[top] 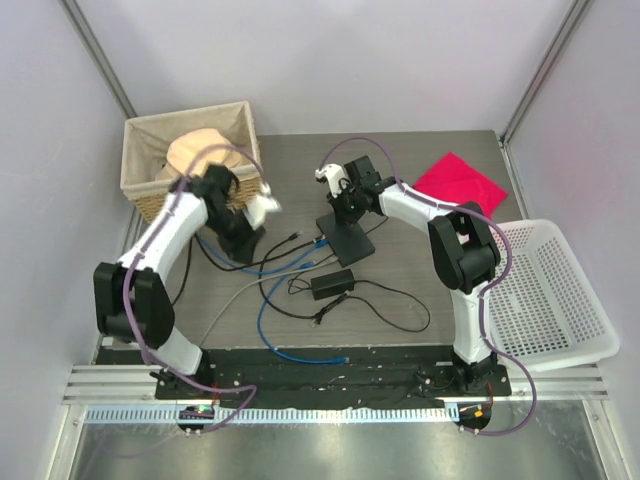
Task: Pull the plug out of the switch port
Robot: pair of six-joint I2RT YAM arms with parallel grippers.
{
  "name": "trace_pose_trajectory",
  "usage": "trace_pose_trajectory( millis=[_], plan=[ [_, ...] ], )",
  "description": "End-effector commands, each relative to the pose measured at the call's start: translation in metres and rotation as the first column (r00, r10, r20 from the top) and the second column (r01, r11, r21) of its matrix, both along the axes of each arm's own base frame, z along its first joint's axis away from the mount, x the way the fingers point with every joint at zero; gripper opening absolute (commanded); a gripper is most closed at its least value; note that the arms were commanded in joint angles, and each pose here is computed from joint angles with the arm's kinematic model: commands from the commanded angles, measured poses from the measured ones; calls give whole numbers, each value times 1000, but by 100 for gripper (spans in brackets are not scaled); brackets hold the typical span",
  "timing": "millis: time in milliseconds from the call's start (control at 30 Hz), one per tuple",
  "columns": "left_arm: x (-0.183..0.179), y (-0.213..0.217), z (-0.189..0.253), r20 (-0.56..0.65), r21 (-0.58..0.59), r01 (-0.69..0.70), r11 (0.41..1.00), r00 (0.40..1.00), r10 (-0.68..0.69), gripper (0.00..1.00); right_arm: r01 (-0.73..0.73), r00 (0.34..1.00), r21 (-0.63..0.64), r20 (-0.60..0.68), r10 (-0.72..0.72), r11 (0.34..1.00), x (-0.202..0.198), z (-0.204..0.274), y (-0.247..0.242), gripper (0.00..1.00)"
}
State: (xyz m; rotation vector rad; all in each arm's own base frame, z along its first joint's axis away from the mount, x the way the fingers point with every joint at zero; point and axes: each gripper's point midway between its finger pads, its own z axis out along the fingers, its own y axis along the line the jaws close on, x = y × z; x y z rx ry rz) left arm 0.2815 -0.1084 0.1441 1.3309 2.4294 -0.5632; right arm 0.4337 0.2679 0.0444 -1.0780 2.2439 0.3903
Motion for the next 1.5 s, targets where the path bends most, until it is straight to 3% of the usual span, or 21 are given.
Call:
trace_pose_trajectory(
  millis=[0, 133, 233, 433, 633, 967, 1033, 1100, 1133, 1467],
  plan=[
    [-29, -39, -46, 39, -34, 218, 975, 975, -217, 42, 17, 976, -252, -205, -71, 968, -45, -81, -54, 1],
    [-20, -40, -60, -47, -13, 227, 974, 973, -227, 38, 14, 977, -252, -204, -68, 968, -45, -81, -53, 1],
    [-15, -47, -73, -128, -16, 155, 988, 980, -156, 34, 10, 977, -252, -204, -63, 968, -46, -81, -53, 1],
    [-12, -47, -91, -320, 116, -78, 990, 941, 111, 28, 9, 978, -245, -201, -60, 969, -46, -79, -52, 1],
    [-21, -44, -70, -343, 149, -187, 971, 911, 229, 29, 10, 977, -242, -204, -61, 970, -47, -79, -51, 1],
    [-56, -34, -72, -431, 208, -204, 957, 859, 277, 19, 17, 973, -227, -221, -69, 974, -48, -79, -48, 1],
    [-61, -32, -80, -457, 242, -196, 950, 841, 290, 24, 21, 972, -223, -224, -73, 975, -48, -79, -47, 1],
    [-60, -28, -89, -438, 290, -229, 929, 832, 341, 42, 23, 971, -222, -227, -75, 975, -49, -79, -47, 1],
    [-51, -30, -93, -400, 283, -259, 924, 843, 359, 45, 23, 971, -222, -228, -74, 975, -50, -79, -47, 1],
    [-27, -26, -129, -281, 400, -379, 834, 816, 505, 46, 13, 972, -227, -226, -65, 974, -54, -79, -45, 1]
  ],
)
